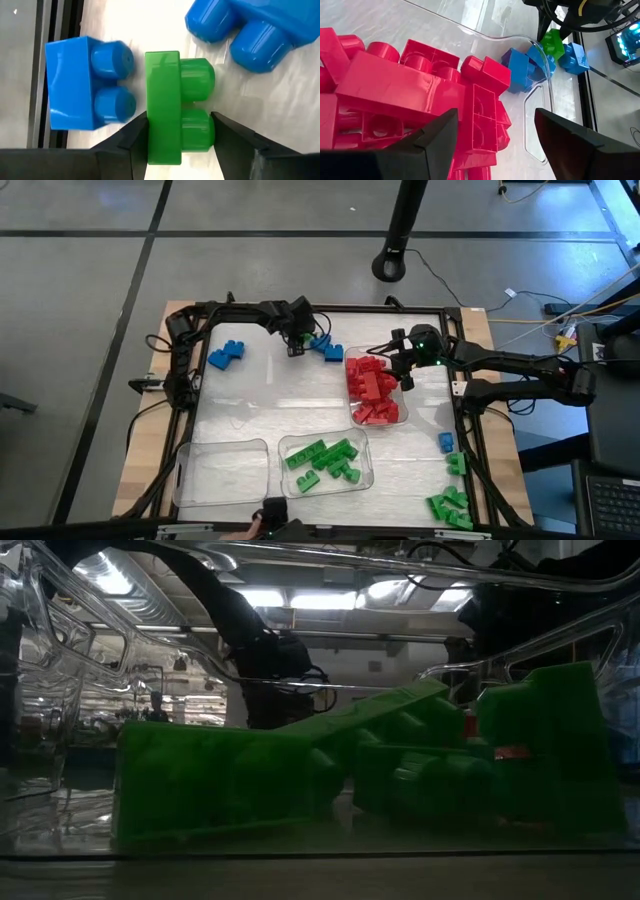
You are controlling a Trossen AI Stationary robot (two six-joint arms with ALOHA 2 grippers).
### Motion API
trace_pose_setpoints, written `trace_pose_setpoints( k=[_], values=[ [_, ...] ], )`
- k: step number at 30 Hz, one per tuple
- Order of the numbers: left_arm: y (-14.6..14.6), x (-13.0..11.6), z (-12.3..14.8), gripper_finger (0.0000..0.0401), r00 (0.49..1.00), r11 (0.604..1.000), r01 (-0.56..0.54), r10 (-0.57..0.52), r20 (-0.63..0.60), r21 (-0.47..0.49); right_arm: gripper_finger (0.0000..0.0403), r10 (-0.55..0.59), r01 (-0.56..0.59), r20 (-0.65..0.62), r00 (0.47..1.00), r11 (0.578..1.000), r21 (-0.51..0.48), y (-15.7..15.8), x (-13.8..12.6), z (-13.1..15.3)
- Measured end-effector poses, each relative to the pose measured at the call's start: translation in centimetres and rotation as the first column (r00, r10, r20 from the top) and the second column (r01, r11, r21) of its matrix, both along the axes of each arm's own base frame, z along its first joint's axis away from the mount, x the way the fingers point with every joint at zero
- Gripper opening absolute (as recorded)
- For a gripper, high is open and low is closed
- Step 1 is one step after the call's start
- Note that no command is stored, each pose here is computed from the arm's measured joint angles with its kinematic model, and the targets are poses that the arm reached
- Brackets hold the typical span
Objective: Sort blocks
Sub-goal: Put the green game piece into the bottom right transparent bin
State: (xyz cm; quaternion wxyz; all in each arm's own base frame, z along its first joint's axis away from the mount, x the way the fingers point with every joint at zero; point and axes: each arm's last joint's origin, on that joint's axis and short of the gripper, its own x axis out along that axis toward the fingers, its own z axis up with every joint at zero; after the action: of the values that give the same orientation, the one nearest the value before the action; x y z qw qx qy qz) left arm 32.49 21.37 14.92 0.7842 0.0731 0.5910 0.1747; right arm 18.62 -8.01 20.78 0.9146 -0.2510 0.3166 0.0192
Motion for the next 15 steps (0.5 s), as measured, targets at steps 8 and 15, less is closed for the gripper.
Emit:
trace_pose_setpoints(
  k=[8,15],
  values=[
    [-0.8,-0.5,3.0,0.0174,0.997,0.999,-0.049,0.048,0.060,0.024,0.0262,0.000,0.000,0.000,1.000,1.000,0.000,0.0,0.0,0.0],
    [-3.8,-0.6,8.4,0.0175,0.975,0.997,-0.055,0.040,0.217,0.061,0.0262,0.000,0.000,0.000,1.000,1.000,0.000,0.0,0.0,0.0]
  ],
)
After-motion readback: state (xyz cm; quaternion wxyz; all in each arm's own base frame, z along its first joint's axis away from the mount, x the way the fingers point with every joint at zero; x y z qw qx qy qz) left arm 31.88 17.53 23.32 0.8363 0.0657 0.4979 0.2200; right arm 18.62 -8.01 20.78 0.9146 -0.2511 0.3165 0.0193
